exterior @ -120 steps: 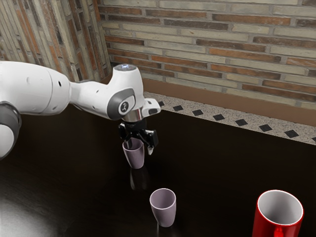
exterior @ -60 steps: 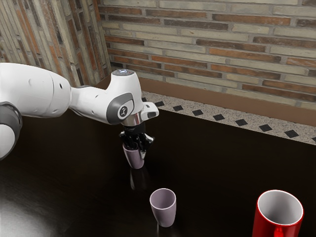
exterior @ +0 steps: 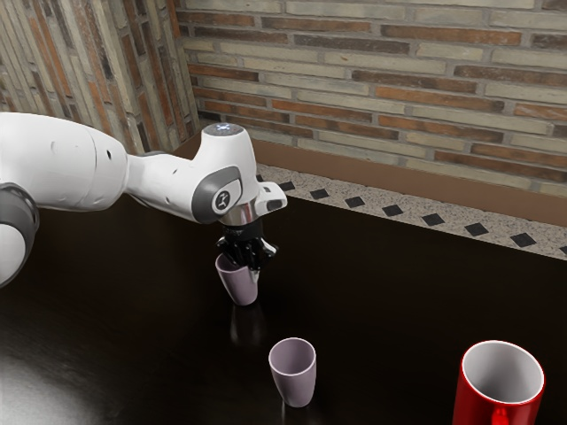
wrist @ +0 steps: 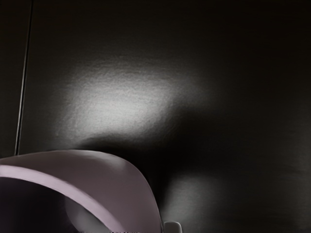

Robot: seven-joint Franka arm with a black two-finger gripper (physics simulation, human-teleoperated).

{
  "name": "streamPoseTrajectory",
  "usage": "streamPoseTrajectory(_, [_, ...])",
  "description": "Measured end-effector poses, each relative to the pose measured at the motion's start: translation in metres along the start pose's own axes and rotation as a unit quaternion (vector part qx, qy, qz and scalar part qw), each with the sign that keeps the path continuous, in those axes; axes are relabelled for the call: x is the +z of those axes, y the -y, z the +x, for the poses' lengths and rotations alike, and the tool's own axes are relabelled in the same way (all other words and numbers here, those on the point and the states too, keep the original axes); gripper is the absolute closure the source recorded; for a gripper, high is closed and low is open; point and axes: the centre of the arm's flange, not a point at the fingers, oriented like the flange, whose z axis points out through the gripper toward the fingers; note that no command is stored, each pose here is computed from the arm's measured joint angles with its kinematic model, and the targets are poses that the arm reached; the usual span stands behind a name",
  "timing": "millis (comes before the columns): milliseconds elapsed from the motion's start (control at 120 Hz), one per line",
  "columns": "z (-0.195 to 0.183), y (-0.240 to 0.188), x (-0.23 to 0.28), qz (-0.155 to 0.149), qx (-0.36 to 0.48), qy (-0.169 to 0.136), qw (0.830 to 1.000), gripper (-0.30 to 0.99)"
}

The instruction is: Place the left cup onto the right cup

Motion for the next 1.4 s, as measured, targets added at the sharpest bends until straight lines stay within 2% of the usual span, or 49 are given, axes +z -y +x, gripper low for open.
streamPoseTrajectory(183, [-0.001, 0.001, -0.008, 0.005, 0.001, -0.002, 1.000, 0.78])
streamPoseTrajectory(358, [-0.009, -0.014, -0.039, 0.016, 0.020, -0.011, 1.000, 0.78])
streamPoseTrajectory(500, [-0.039, -0.064, -0.101, 0.014, 0.061, -0.029, 0.998, 0.78])
streamPoseTrajectory(608, [-0.074, -0.116, -0.130, 0.009, 0.100, -0.027, 0.995, 0.78])
streamPoseTrajectory(725, [-0.110, -0.160, -0.135, 0.011, 0.130, -0.014, 0.991, 0.78])
streamPoseTrajectory(867, [-0.144, -0.184, -0.127, 0.018, 0.141, 0.006, 0.990, 0.78])
streamPoseTrajectory(1075, [-0.152, -0.184, -0.115, 0.021, 0.116, 0.021, 0.993, 0.78])
streamPoseTrajectory(1400, [-0.176, -0.211, -0.118, 0.019, 0.115, 0.020, 0.993, 0.78])
